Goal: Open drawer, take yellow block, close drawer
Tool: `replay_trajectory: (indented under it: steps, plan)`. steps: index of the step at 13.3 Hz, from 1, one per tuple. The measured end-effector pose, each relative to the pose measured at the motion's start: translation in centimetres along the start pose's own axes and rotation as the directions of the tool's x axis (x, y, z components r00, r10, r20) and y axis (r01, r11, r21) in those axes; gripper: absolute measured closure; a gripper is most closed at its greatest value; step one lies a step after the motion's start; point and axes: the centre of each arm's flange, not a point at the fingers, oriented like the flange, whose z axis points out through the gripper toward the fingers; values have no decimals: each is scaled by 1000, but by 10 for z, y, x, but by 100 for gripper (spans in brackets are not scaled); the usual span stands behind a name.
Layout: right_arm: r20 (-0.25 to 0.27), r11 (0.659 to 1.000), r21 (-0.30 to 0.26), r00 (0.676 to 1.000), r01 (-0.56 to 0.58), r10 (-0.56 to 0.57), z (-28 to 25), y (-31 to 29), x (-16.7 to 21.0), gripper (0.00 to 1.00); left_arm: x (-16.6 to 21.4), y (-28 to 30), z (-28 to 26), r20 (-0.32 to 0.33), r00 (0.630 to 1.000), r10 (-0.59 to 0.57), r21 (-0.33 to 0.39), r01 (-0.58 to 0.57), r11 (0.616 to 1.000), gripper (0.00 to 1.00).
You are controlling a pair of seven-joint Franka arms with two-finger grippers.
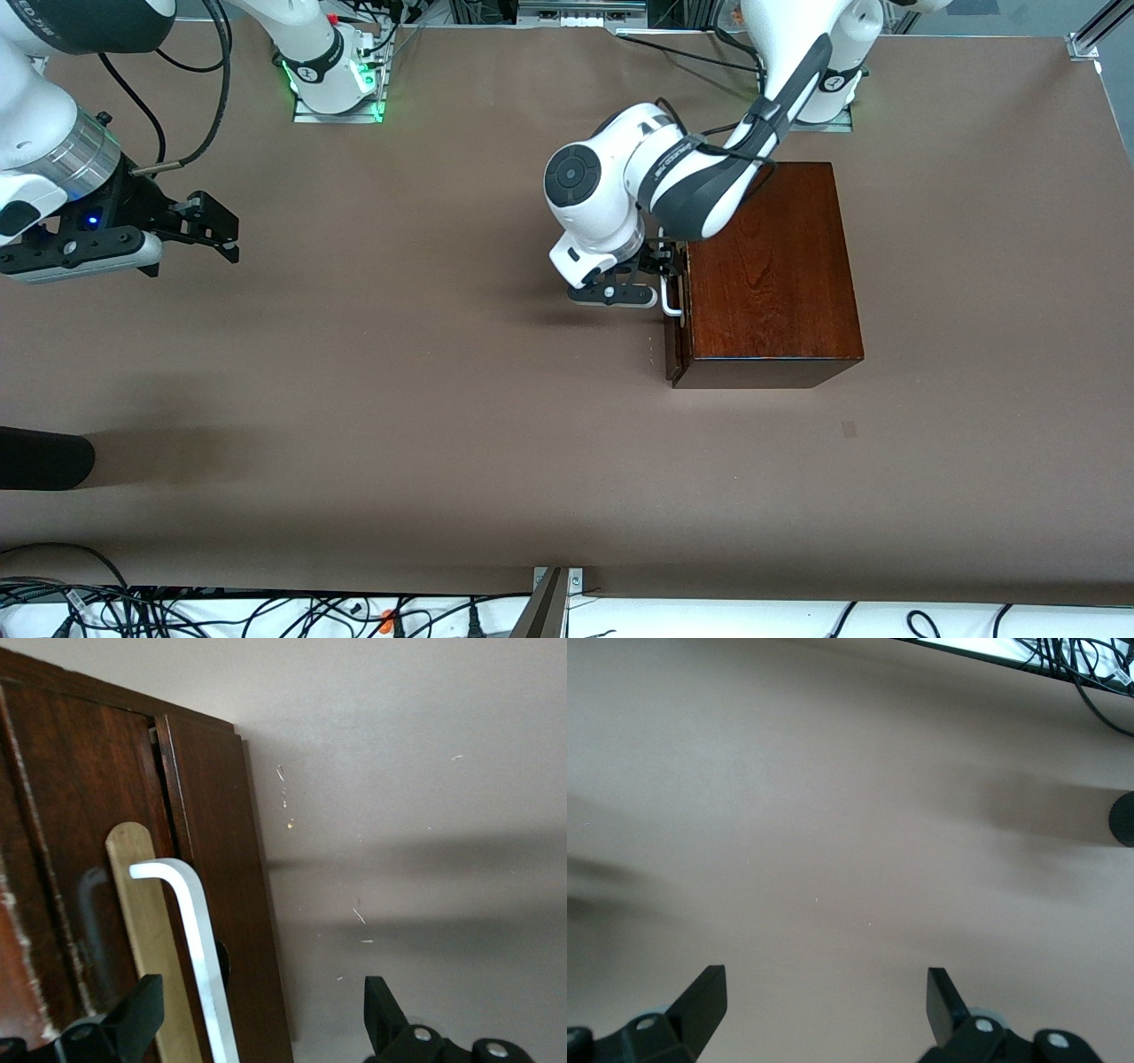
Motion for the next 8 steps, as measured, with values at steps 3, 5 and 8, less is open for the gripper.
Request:
replay_trajectory:
  steps: [3, 5, 8]
  plan:
    - [0, 1000, 0, 1000, 0, 0, 0, 0, 0, 0, -2, -1, 15, 16, 1000, -9, 17, 8, 1000, 0]
    - [0, 1000, 0, 1000, 0, 0, 0, 0, 0, 0, -4, 1, 23, 15, 1000, -8, 14, 8, 1000, 0]
    - [0, 1000, 0, 1000, 1, -1, 0, 0, 0, 0, -8, 8, 38, 7, 999, -44, 2, 44, 999, 0]
